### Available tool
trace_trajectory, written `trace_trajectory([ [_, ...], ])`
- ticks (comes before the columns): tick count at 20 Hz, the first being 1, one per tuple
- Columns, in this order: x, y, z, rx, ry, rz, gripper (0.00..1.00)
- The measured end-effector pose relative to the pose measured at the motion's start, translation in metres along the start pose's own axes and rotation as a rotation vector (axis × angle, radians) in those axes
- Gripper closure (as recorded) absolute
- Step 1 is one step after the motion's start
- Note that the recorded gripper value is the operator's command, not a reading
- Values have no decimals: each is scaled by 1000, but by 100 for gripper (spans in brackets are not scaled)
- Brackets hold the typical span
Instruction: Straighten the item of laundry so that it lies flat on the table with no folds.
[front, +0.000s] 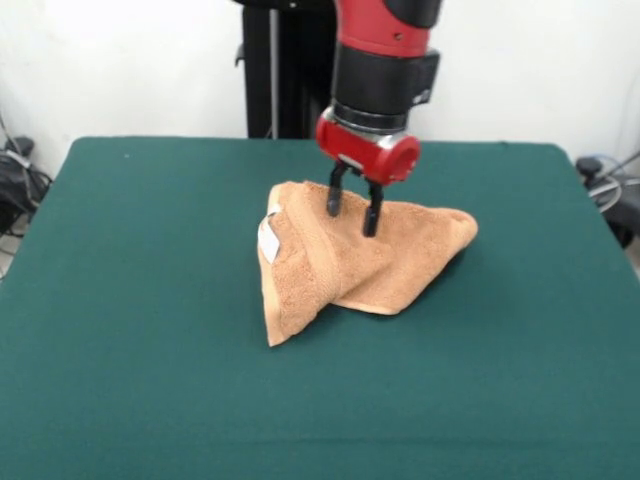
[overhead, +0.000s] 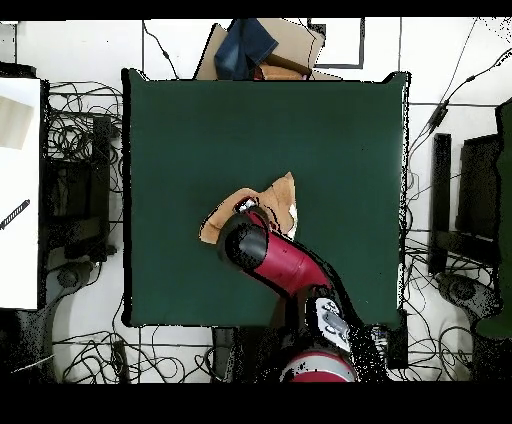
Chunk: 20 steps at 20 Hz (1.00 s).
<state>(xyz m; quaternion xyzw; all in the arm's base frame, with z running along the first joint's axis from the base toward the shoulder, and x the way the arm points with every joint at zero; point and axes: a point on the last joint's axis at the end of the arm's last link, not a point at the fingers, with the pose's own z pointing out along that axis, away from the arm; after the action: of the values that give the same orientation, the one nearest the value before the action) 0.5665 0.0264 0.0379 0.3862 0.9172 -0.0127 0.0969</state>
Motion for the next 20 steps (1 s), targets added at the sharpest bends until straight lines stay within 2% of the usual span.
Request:
trace_trajectory([
  [3, 3, 6, -5, -7, -5, -12, 0],
  [10, -6, 9, -17, -22, -27, -5, 0],
  [15, -11, 1, -12, -13, -22, 10, 0],
  [20, -6, -4, -4, -1, -6, 12, 0],
])
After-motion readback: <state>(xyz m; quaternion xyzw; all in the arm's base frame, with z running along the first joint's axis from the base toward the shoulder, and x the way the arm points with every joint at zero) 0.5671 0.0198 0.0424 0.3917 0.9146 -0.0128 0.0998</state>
